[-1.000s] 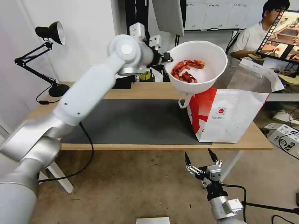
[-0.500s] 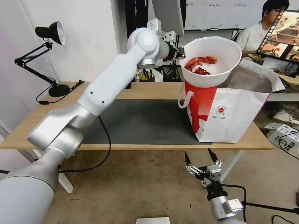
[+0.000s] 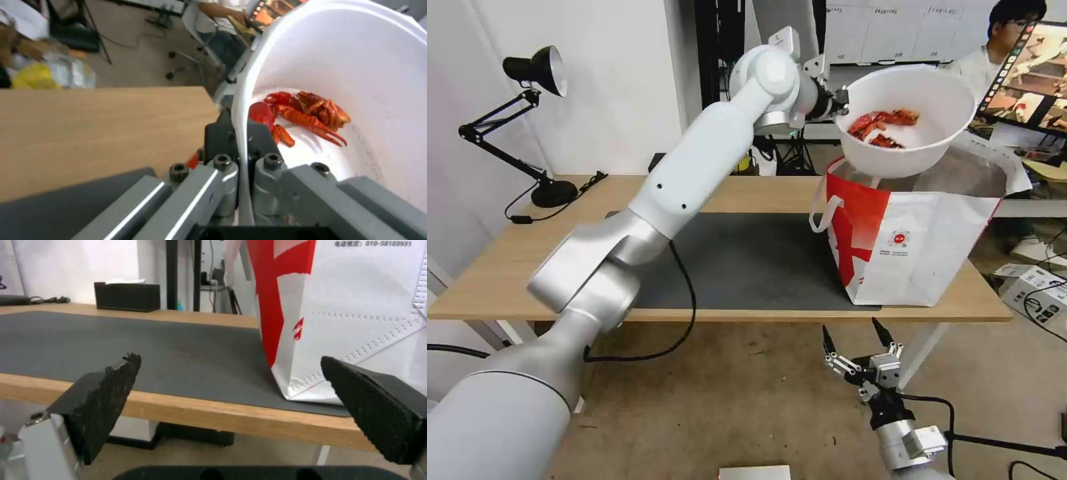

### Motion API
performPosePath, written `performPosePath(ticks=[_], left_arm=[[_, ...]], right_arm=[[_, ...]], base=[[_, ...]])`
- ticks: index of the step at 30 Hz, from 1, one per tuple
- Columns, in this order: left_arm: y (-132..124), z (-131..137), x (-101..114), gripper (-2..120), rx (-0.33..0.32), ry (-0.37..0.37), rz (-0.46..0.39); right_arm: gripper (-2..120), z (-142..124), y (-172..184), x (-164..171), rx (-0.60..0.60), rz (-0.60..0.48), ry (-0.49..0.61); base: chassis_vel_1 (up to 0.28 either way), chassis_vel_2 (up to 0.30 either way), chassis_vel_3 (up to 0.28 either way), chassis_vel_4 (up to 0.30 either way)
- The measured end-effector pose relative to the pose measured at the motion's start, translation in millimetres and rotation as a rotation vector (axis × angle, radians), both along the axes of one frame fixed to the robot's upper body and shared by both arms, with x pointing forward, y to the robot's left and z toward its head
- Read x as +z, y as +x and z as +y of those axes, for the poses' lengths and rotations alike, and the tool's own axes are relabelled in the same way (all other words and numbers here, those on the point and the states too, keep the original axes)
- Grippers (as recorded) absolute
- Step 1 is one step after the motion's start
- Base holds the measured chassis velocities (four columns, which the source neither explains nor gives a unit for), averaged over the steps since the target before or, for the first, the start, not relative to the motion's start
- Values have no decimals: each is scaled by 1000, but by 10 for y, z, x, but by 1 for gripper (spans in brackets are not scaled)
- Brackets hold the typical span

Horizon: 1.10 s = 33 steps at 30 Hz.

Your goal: Pick up the trash from the table and place it into the takeout bag.

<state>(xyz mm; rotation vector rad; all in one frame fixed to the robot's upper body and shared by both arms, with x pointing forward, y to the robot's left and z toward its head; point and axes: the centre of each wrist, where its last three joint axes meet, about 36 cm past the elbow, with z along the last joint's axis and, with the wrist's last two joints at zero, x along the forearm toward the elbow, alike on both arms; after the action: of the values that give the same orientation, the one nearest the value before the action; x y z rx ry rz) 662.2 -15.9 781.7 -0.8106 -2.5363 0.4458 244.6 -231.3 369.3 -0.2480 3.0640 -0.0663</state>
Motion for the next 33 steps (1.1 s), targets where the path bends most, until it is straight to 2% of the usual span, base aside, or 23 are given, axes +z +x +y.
performPosePath(ticks=[1, 4, 5, 8, 14, 20, 25, 26, 27, 33], left_arm=[[0, 0, 0, 0, 0, 0, 0], [-33, -154, -244, 0, 53, 85, -75], [-33, -154, -244, 0, 53, 85, -75], [-85, -291, -516, 0, 107, 176, -174], [-192, -363, -690, 0, 117, 235, -262], [-313, -358, -789, 0, 80, 262, -300], [-387, -278, -832, 0, -8, 246, -320], [-390, -274, -833, 0, -12, 245, -321], [-411, -231, -831, 0, -52, 236, -321], [-434, -171, -782, 1, -106, 225, -285]], right_arm=[[100, 0, 0, 0, 0, 0, 0], [100, 0, 0, 0, 0, 0, 0], [100, 0, 0, 0, 0, 0, 0], [100, 0, 0, 0, 0, 0, 0], [100, 0, 0, 0, 0, 0, 0], [100, 0, 0, 0, 0, 0, 0], [100, 0, 0, 0, 0, 0, 0], [100, 0, 0, 0, 0, 0, 0], [100, 0, 0, 0, 0, 0, 0], [100, 0, 0, 0, 0, 0, 0]], base=[[0, 0, 0, 0], [0, 0, 0, 0], [0, 0, 0, 0], [0, 0, 0, 0], [0, 0, 0, 0], [0, 0, 0, 0], [0, 0, 0, 0], [0, 0, 0, 0], [0, 0, 0, 0], [0, 0, 0, 0]])
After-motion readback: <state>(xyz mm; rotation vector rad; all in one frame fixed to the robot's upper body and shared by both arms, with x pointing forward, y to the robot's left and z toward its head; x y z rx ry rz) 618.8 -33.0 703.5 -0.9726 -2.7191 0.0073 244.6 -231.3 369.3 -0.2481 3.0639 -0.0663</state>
